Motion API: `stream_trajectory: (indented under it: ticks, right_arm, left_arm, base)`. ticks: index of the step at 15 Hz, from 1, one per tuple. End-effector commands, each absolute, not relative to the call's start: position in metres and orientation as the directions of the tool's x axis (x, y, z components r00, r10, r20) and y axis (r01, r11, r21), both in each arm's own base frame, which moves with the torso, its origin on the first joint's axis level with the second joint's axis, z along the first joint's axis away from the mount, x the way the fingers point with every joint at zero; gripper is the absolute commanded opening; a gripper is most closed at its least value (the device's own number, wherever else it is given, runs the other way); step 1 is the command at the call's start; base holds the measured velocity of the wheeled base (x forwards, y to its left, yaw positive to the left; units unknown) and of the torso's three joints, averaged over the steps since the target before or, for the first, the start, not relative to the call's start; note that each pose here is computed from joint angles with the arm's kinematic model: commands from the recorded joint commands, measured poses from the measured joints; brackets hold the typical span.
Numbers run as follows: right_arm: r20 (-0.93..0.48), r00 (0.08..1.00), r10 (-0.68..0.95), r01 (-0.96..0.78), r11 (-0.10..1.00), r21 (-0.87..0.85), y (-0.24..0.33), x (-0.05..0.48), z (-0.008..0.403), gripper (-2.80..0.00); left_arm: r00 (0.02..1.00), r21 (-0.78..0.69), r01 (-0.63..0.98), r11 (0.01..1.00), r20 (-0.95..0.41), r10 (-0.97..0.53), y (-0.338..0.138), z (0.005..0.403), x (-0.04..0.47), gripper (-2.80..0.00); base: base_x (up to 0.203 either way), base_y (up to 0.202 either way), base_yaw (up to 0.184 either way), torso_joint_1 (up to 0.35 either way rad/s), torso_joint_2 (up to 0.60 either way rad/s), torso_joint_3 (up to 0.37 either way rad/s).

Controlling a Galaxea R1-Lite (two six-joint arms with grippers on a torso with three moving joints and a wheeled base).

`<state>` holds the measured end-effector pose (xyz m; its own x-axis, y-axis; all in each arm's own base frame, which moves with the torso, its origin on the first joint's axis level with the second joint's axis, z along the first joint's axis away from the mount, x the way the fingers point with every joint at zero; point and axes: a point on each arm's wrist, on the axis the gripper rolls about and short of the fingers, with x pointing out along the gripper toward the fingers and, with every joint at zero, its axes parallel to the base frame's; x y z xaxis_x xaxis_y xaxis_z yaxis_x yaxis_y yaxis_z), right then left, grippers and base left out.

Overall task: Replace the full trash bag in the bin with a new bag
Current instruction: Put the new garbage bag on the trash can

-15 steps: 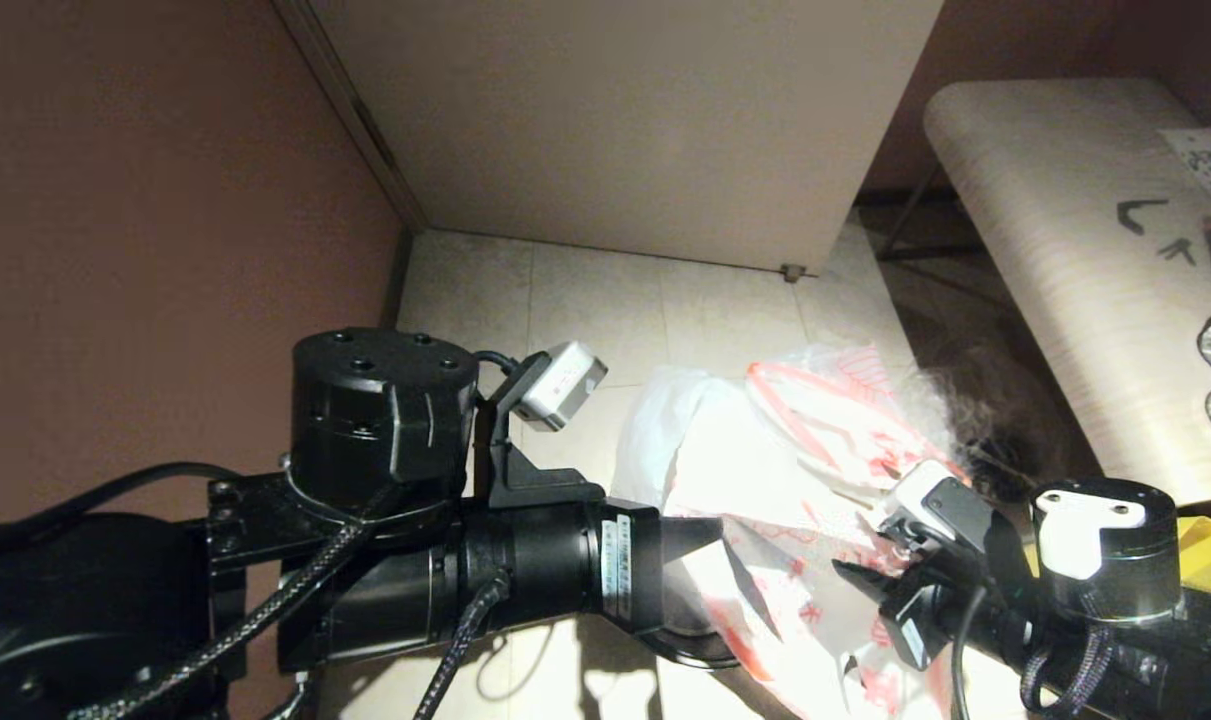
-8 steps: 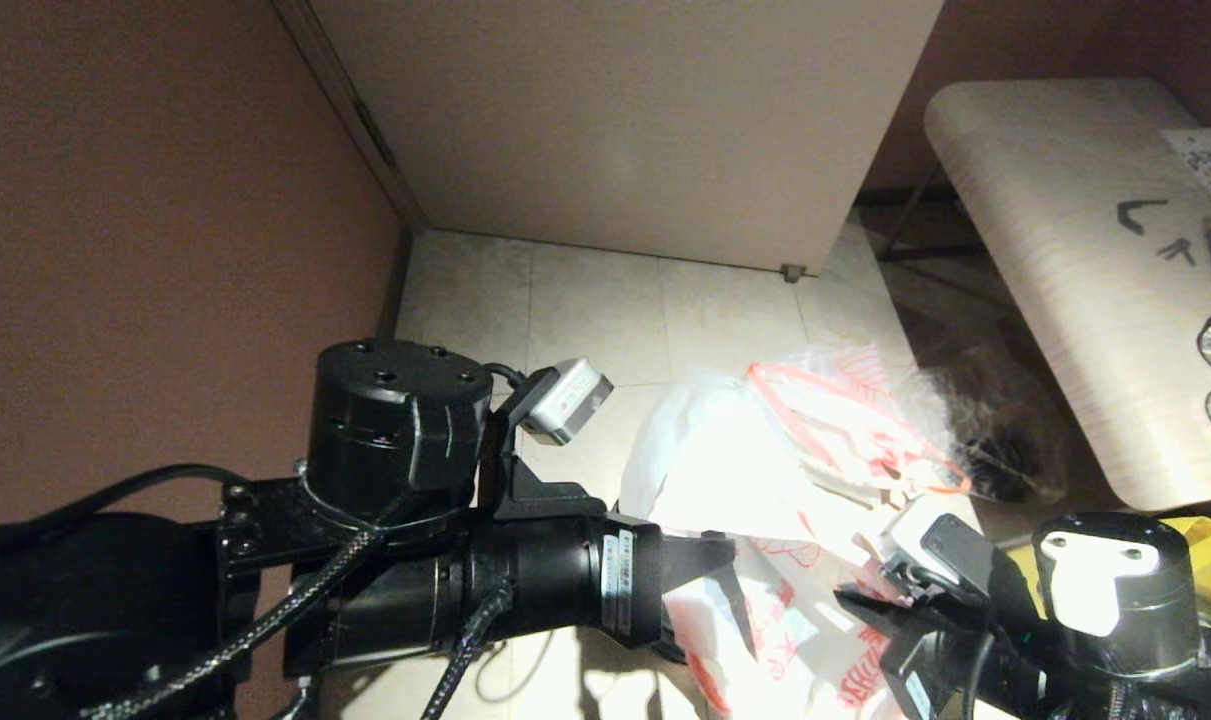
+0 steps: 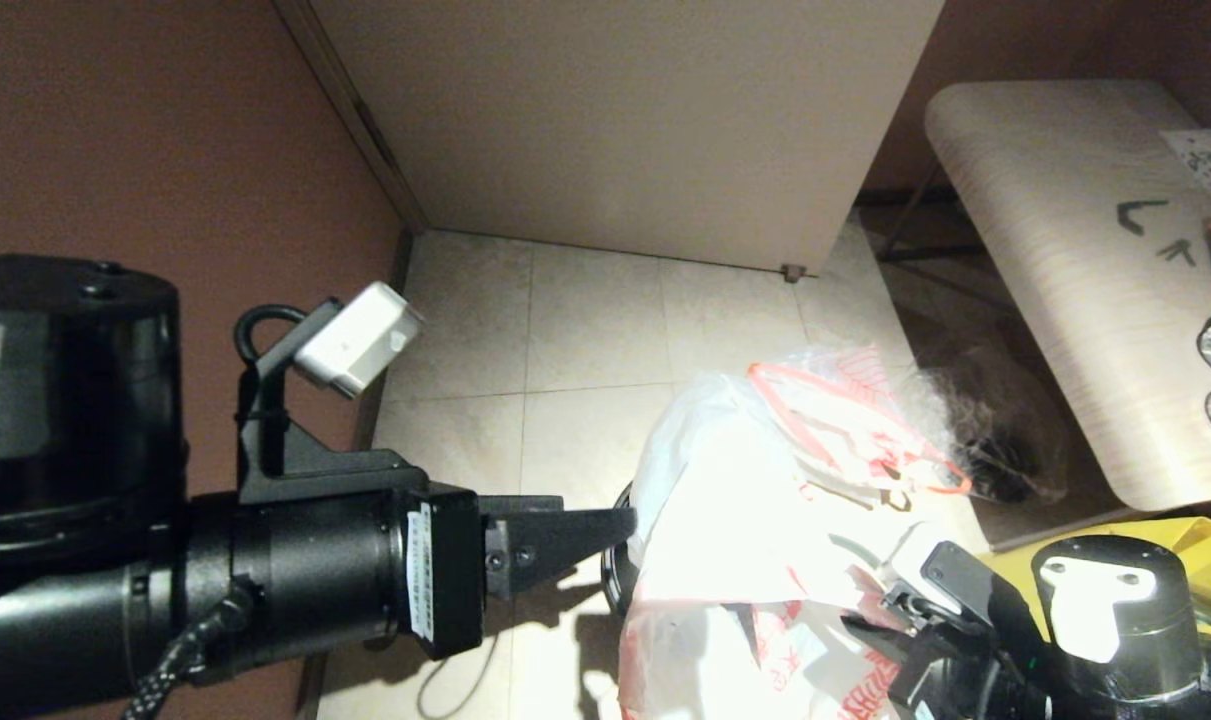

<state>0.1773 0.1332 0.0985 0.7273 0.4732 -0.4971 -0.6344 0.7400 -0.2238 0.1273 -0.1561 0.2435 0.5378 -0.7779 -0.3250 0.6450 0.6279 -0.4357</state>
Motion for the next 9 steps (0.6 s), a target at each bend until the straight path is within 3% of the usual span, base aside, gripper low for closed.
stream_trajectory:
  ticks: [1,6,9]
  right_arm:
    - [-0.494,0.727,0.477,-0.638,0.736,-0.227,0.134,0.177,0.099,-2.80]
    - [-0.508,0.708,0.491,-0.658,0.720,-0.221,0.138,0.176,0.095,-2.80]
    - [-0.508,0.703,0.497,-0.666,0.711,-0.226,0.140,0.175,0.095,-2.80]
  left_arm:
    - [0.570,-0.437,0.619,0.653,-0.322,-0.756,-0.157,0.244,0.134,-2.80]
    - [0.640,-0.430,0.515,0.742,-0.383,-0.666,-0.232,0.179,0.244,-2.80]
    - [0.680,-0.429,0.501,0.752,-0.343,-0.648,-0.294,0.148,0.323,-2.80]
  base:
    - [0.000,0.000,0.000,0.000,0.00,0.000]
    - [0.000,0.000,0.000,0.000,0.00,0.000]
    - [0.000,0.000,0.000,0.000,0.00,0.000]
